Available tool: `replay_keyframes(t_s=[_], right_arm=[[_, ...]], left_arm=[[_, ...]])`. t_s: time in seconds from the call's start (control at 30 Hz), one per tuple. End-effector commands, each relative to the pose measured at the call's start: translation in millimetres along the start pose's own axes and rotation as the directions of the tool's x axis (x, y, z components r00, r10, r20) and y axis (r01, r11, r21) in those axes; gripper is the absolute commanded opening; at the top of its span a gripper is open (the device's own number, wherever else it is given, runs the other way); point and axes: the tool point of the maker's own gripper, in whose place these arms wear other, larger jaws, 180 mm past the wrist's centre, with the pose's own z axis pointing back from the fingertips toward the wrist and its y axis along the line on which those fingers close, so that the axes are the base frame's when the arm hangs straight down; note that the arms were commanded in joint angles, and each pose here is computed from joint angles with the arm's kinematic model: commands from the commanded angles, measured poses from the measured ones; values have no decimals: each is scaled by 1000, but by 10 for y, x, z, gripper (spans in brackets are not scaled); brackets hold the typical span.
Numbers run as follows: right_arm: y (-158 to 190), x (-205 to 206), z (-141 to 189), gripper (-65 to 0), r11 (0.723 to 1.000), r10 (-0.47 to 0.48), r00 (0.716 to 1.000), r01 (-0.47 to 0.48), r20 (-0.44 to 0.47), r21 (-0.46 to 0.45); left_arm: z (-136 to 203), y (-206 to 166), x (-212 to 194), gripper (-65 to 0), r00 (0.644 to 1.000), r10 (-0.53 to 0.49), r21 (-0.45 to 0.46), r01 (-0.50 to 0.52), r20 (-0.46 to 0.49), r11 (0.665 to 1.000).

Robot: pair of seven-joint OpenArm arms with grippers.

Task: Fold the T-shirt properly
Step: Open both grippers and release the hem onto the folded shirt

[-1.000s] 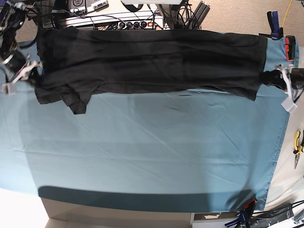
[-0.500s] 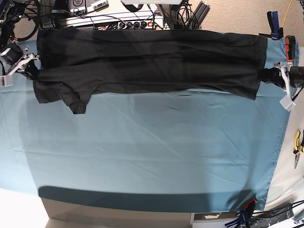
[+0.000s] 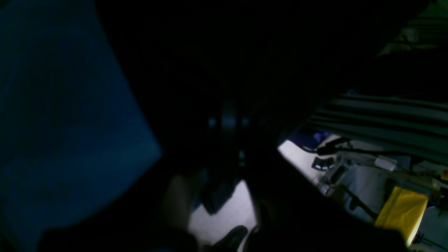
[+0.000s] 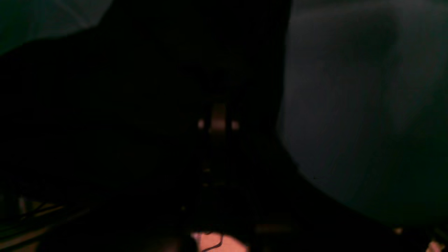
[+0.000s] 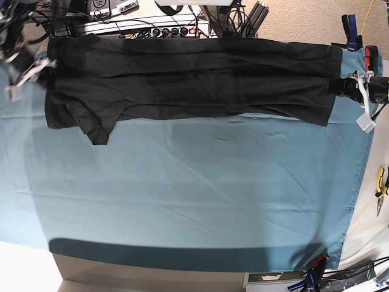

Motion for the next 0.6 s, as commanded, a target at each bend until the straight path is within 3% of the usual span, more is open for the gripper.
replay_keyframes(t_s=[0.0,0.57], right_arm=[[-12,144,55,-650,1000,25,999,-24,41,-4],[-56,61,49,-650,999,33,999,-33,10,-32]], left_arm=[[123,14,109,-650,999,-27,15,27,23,1000],[118,8,91,-650,999,-27,14,26,19,1000]])
